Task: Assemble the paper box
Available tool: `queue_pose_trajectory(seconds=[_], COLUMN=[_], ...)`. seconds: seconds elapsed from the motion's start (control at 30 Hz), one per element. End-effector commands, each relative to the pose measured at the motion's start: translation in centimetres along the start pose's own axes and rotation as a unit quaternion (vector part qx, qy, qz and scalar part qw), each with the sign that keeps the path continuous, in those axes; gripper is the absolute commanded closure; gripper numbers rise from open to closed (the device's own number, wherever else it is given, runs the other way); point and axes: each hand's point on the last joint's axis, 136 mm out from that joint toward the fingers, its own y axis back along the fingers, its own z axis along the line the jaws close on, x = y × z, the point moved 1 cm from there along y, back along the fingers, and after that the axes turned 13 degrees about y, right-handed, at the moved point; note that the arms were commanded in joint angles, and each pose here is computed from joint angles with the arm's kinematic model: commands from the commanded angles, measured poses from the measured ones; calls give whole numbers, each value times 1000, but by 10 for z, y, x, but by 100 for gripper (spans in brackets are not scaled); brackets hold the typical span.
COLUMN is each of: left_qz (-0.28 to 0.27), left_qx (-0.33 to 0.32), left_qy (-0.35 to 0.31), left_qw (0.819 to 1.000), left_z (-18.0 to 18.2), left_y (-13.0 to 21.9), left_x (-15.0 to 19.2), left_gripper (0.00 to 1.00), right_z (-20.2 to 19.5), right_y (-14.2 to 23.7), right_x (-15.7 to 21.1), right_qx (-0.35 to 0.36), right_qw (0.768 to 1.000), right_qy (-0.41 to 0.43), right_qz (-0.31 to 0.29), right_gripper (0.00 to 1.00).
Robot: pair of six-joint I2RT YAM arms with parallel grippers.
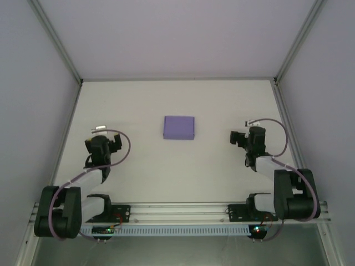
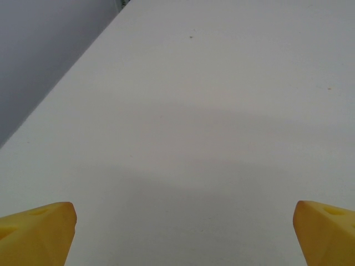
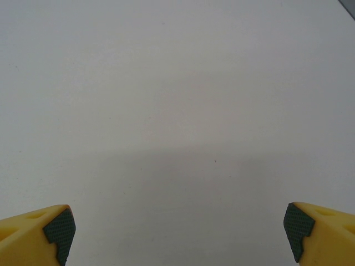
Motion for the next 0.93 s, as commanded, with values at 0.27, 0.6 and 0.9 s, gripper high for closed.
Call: queue_pose_trajectory(seconds=[0.27, 0.6, 0.9], left_qz=[-88, -98, -95], left_qx=[88, 92, 101], left_qy=[47, 51, 45], left_qw=[991, 990, 989], left_z=[-18, -14, -17], left_y=[-4, -1, -1], left_x=[-38, -39, -38], left_gripper=[0, 0, 0], right_z=[11, 1, 1], right_y=[-25, -31, -31], right_x=[-21, -23, -23], right_qx=[-46, -29, -29], right_qw=[994, 996, 996], right_qy=[35, 3, 2], right_qz=[-93, -88, -87], right_gripper=[1, 1, 1])
